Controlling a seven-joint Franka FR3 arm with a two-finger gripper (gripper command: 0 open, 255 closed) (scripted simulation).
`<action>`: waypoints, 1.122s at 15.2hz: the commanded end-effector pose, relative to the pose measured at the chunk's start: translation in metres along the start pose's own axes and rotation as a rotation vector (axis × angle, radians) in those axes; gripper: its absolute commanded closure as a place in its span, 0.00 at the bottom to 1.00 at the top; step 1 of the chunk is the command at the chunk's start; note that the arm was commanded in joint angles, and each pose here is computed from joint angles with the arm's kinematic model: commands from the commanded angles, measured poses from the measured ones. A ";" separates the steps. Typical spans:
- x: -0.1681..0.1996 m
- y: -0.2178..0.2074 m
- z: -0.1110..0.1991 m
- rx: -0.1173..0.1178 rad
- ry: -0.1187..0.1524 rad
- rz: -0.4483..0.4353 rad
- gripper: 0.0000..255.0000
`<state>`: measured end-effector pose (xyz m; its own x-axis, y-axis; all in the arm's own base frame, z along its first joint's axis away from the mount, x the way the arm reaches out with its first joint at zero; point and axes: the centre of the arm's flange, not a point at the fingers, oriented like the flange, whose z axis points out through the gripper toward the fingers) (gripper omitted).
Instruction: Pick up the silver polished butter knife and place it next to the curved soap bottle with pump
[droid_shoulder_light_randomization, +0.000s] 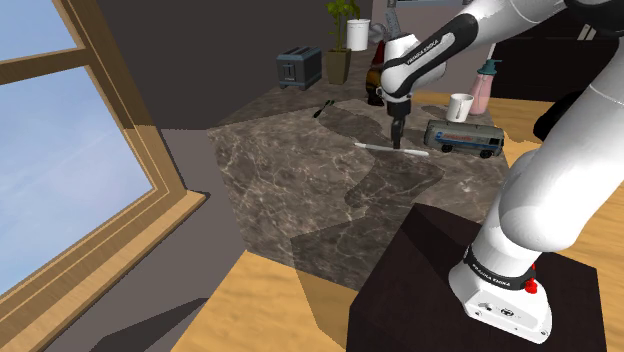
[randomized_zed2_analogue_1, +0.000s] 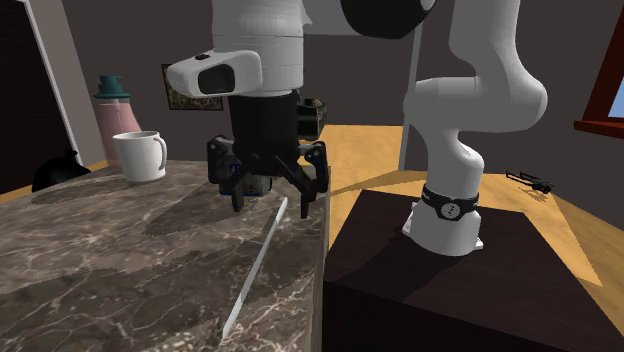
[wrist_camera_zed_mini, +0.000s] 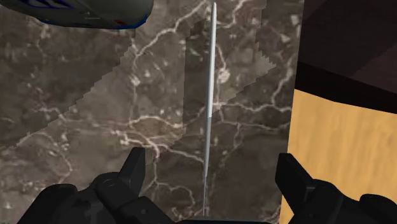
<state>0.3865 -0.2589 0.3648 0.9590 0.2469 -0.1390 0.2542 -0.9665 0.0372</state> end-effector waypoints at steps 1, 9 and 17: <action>0.000 0.001 0.011 -0.001 0.000 -0.001 0.00; 0.000 0.001 0.024 -0.001 0.000 -0.001 0.00; 0.000 0.001 0.024 -0.001 0.000 -0.001 1.00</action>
<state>0.3833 -0.2620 0.3409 0.9590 0.2474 -0.1384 0.2548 -0.9663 0.0379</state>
